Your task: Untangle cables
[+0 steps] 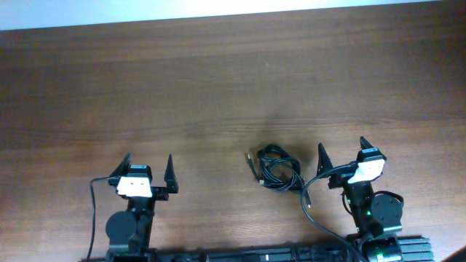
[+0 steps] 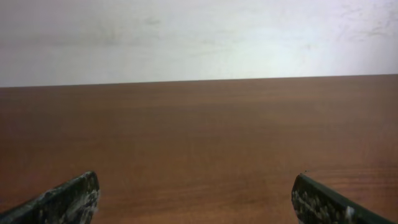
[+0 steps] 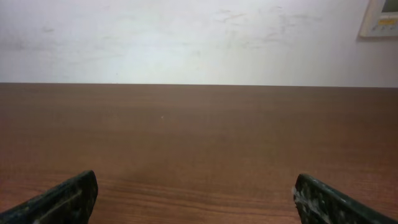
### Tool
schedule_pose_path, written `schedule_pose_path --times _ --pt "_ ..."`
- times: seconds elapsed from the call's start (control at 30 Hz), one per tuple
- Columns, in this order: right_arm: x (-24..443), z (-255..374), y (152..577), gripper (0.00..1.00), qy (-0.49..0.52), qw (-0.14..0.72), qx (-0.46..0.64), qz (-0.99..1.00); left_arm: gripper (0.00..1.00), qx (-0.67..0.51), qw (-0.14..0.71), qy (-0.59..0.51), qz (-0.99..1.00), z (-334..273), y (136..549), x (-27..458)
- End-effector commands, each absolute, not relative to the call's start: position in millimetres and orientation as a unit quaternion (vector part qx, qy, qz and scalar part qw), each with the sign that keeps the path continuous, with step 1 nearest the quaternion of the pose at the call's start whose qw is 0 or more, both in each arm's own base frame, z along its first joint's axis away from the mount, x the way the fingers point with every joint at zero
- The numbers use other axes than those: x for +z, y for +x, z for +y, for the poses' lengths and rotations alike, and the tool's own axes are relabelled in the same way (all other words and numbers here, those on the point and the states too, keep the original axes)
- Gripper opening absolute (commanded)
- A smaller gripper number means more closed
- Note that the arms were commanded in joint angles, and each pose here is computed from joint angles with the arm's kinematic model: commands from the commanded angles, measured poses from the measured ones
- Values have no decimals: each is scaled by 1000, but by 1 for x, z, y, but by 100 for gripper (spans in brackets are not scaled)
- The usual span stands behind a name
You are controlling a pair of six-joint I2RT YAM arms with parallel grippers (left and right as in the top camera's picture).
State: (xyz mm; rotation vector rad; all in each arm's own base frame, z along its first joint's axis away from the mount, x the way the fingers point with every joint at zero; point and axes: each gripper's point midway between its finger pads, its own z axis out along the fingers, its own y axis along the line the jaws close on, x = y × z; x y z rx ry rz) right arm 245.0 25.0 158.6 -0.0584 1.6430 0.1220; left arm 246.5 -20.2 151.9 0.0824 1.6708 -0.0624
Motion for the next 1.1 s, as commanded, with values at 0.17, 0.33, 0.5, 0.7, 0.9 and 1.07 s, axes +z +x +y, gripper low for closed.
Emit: schedule_pose_path --times 0.17,0.33,0.5,0.7,0.9,1.07 --pt "156 27 245 100 -32 678 55 733 99 -45 647 47 760 -27 249 155" --pt "156 27 245 100 -32 678 55 733 99 -59 614 58 785 -33 256 154" --pt "156 27 245 100 -32 678 55 733 99 -70 563 64 821 -38 269 151" --pt "156 27 245 100 -32 678 55 733 99 -69 446 63 890 -40 293 151" --pt "156 27 245 100 -32 678 55 733 99 -72 359 73 928 -48 313 152" --pt "156 27 245 100 -32 678 55 733 99 -70 374 156 912 -75 318 177"
